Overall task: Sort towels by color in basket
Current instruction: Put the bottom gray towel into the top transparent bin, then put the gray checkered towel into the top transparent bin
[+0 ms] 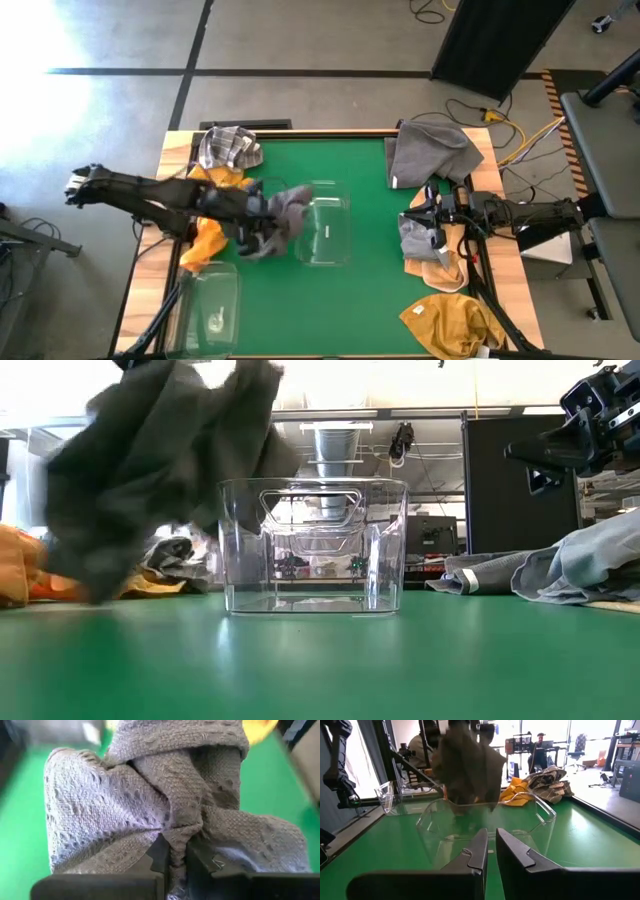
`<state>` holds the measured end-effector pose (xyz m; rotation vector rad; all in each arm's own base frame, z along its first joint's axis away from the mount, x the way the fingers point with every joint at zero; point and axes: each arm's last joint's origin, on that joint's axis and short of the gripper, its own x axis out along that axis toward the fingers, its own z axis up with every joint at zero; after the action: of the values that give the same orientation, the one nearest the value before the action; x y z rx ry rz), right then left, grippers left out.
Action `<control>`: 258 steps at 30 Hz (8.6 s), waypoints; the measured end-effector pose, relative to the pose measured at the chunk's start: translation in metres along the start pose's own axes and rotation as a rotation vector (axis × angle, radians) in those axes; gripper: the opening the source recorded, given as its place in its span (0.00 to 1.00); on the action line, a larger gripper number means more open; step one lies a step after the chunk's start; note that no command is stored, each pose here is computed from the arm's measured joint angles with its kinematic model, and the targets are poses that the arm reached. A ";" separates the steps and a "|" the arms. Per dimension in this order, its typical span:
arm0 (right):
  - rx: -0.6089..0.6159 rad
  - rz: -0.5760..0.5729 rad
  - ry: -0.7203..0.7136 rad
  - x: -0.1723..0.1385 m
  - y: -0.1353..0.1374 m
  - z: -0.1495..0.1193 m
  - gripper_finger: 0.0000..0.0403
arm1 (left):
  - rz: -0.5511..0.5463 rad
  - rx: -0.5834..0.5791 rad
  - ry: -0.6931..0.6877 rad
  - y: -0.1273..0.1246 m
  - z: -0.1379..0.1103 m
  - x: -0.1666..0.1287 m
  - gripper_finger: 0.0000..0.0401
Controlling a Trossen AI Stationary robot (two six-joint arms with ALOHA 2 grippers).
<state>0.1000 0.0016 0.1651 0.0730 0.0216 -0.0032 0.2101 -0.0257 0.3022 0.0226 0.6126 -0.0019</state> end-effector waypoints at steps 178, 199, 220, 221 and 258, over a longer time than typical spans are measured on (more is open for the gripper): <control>-0.157 0.050 1.056 0.254 0.048 0.104 0.91 | 0.777 -0.894 0.937 0.287 -0.100 0.023 0.09; -0.519 -0.160 0.669 0.254 0.064 0.153 0.91 | 0.524 -0.533 0.172 0.182 0.079 -0.084 0.00; -0.469 -0.368 0.238 0.238 0.053 0.224 0.91 | -0.159 0.056 -0.361 0.018 0.172 -0.038 0.00; -0.458 -0.364 0.230 0.238 0.053 0.225 0.91 | -0.174 0.080 -0.368 0.012 0.173 -0.034 0.00; -0.552 -0.245 0.879 0.201 0.022 0.213 0.02 | 0.124 -0.076 0.133 0.024 0.001 0.062 0.42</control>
<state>0.3059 0.0075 0.3745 -0.4860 0.9062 -0.2093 0.2618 -0.0012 0.2672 -0.0135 0.7427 0.1438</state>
